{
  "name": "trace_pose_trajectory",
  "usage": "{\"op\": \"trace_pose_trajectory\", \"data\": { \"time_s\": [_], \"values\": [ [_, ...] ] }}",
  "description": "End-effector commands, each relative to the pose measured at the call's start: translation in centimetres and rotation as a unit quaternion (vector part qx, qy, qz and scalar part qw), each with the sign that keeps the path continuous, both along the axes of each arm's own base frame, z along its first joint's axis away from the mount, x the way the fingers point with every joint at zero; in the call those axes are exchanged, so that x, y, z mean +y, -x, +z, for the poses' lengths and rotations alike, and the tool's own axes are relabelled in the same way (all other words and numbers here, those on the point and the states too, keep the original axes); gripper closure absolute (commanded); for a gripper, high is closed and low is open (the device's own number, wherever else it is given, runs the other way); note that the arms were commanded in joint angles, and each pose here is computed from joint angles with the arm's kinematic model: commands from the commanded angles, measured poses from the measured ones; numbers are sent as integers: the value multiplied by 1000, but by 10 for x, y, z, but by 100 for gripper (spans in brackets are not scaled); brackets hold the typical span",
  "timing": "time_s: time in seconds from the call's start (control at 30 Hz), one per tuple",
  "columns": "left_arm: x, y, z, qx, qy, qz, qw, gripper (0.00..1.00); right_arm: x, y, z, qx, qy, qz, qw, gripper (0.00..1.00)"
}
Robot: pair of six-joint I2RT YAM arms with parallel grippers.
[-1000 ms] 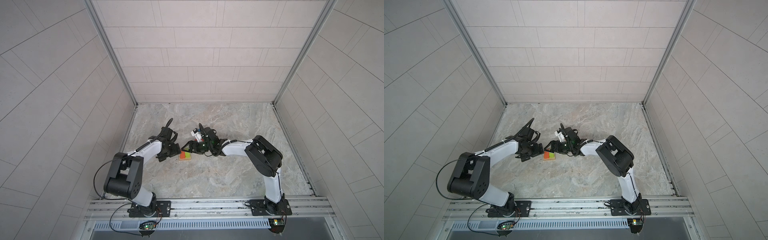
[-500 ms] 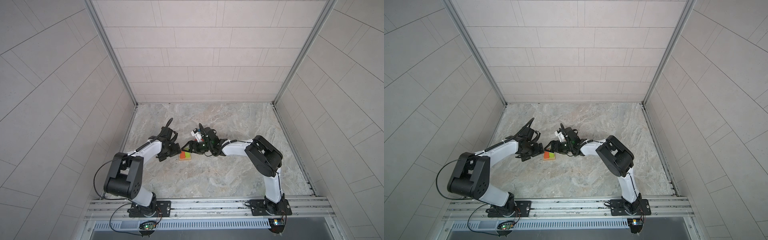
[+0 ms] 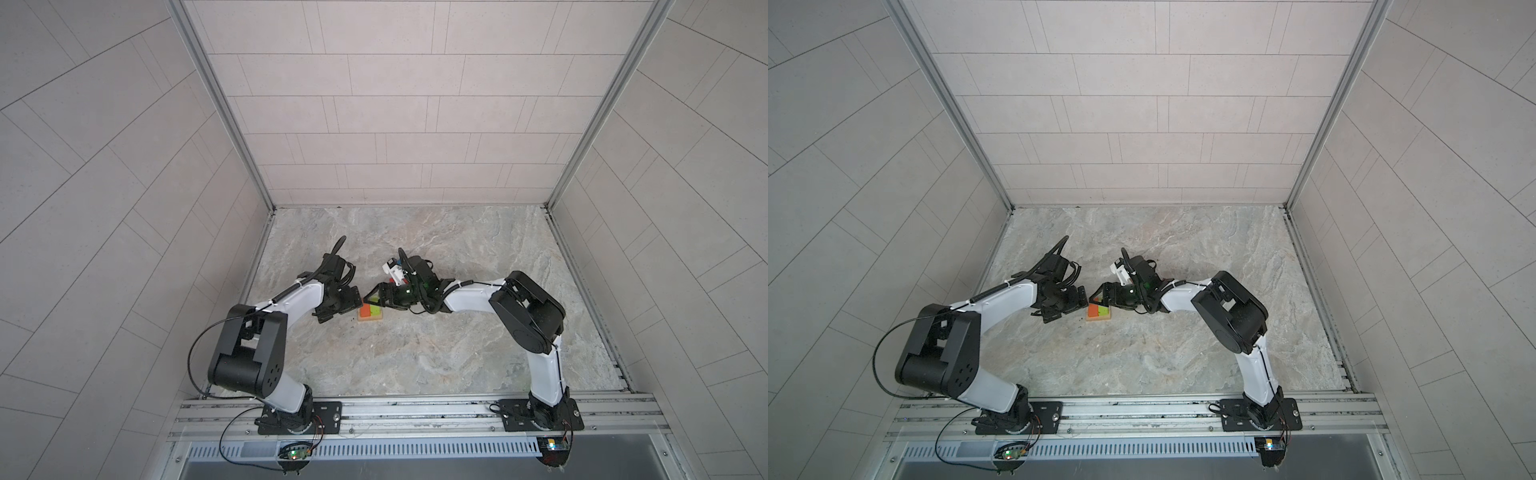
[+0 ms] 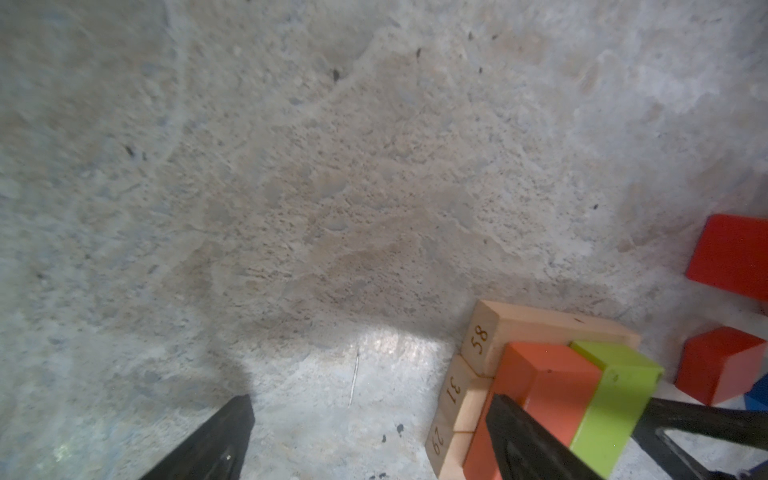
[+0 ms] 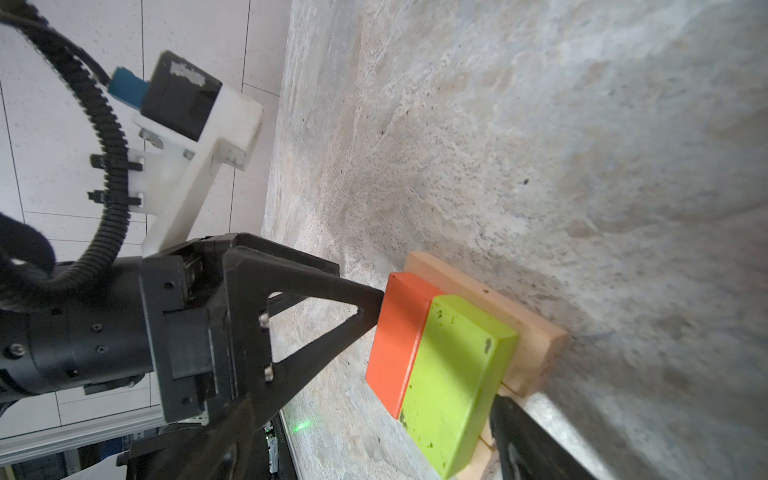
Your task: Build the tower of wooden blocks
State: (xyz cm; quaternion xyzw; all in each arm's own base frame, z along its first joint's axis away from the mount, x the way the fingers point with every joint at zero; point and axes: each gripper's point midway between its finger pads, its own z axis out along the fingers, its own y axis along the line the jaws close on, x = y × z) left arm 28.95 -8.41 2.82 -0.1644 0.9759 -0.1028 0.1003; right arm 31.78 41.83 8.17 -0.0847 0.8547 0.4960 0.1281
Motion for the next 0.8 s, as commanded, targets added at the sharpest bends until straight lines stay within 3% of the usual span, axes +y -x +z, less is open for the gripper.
{"op": "trace_pose_trajectory", "data": {
  "time_s": [0.0,0.77],
  "values": [
    [-1,-2,0,1,-4,-6,1000,5,1,4,15,-6,-12,0,1000,10],
    [0,-2,2,-1,-6,-6,1000,6,-1,15,17,-3,-17,2,1000,10]
  ]
}}
